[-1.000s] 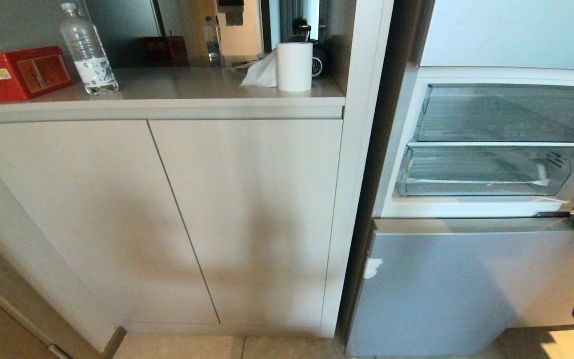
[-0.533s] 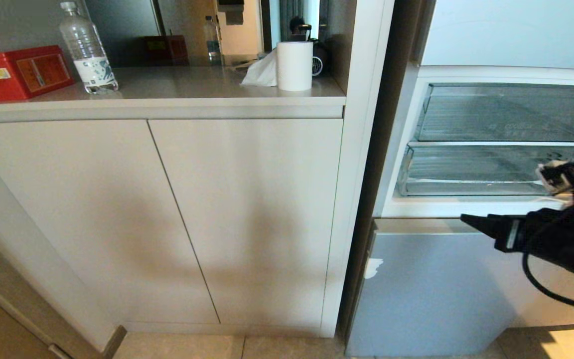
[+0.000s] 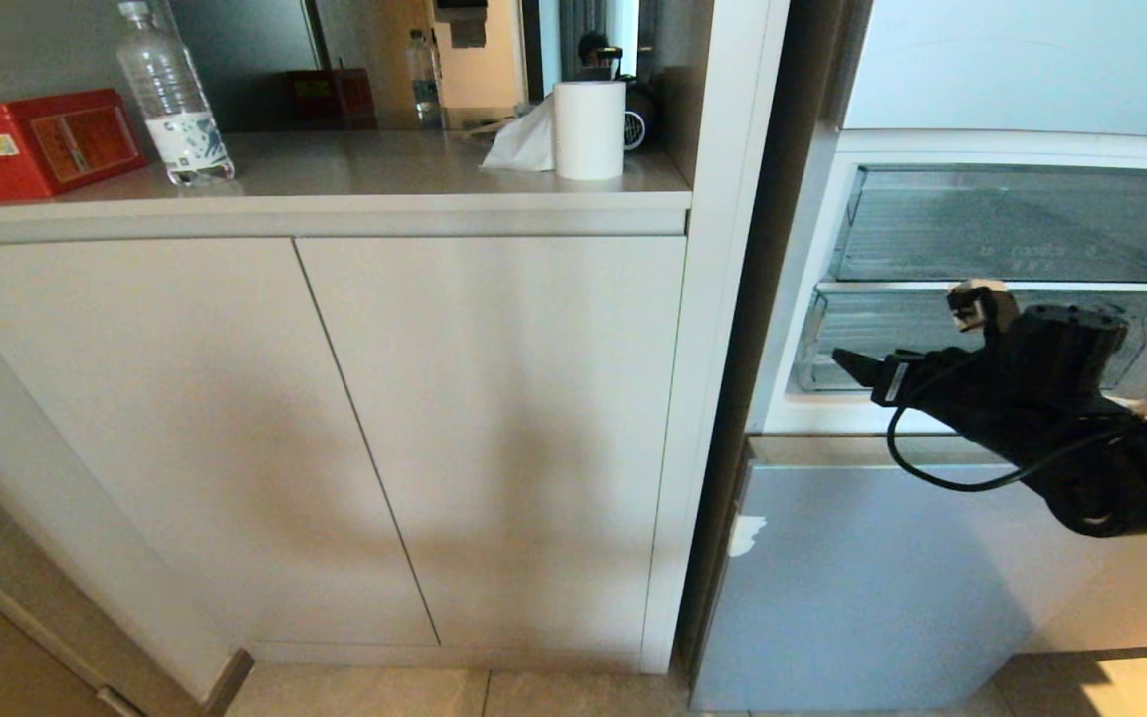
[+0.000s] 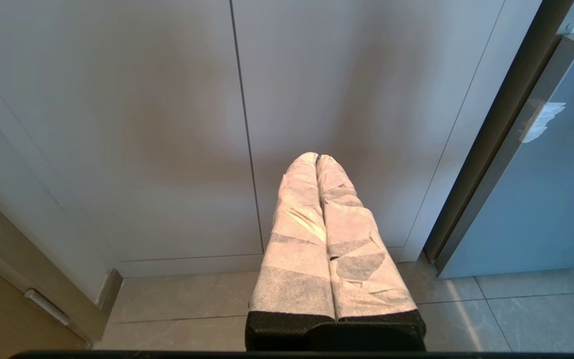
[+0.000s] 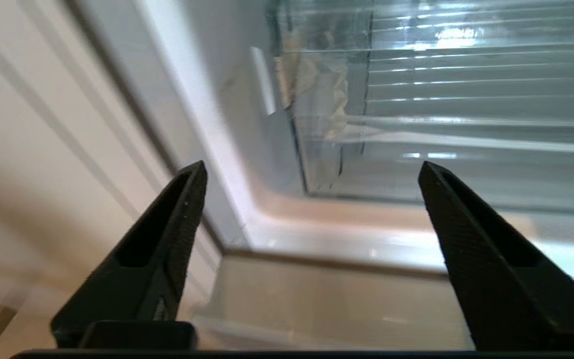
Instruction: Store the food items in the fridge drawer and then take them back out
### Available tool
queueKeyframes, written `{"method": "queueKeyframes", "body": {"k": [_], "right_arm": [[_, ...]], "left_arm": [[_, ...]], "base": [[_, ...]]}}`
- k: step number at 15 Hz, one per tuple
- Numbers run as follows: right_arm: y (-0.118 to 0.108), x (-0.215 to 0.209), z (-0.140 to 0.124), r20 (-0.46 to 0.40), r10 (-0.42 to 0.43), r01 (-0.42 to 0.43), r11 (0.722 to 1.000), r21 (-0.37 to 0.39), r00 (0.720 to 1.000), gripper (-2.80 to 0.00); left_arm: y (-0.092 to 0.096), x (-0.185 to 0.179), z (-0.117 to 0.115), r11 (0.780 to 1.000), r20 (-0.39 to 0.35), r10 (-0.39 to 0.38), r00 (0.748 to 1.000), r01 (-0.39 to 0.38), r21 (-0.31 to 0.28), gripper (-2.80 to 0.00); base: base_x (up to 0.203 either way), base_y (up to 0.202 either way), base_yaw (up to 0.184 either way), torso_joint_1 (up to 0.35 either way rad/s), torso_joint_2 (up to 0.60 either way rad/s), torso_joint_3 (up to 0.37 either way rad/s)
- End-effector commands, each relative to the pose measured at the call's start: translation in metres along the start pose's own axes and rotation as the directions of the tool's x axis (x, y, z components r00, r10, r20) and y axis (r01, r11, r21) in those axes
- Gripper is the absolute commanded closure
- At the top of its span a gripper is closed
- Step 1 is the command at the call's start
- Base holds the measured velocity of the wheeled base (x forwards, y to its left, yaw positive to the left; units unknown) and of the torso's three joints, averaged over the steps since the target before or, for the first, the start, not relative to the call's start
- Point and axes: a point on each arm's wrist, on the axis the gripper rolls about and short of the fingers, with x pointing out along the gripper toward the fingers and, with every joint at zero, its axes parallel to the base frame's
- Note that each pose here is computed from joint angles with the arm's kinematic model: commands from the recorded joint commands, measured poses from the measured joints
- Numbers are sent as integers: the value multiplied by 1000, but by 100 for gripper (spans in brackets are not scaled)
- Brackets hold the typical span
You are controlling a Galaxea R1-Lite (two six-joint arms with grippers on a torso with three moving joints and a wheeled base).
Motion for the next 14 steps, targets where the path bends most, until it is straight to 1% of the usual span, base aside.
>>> {"method": "queueKeyframes", "body": {"k": [1, 5, 7, 11, 14], "right_arm": [[-7, 30, -20, -12, -6, 6, 1000, 3, 1000, -280], [-13, 52, -25, 21, -37, 37, 999, 2, 999, -280], [-13, 55, -18, 48, -39, 39, 999, 1, 998, -280], [-11, 57, -13, 64, -34, 34, 999, 0, 997, -280], [-10, 56, -11, 77, -48, 48, 999, -4, 996, -280]], "left_arm": [[0, 0, 0, 1000, 1, 0, 1000, 0, 0, 0], [0, 0, 0, 1000, 1, 0, 1000, 0, 0, 0], [0, 0, 0, 1000, 1, 0, 1000, 0, 0, 0], [0, 0, 0, 1000, 1, 0, 1000, 0, 0, 0], [0, 0, 0, 1000, 1, 0, 1000, 0, 0, 0]], "base": [[0, 0, 0, 0, 0, 0], [0, 0, 0, 0, 0, 0], [0, 0, 0, 0, 0, 0], [0, 0, 0, 0, 0, 0], [0, 0, 0, 0, 0, 0]]}}
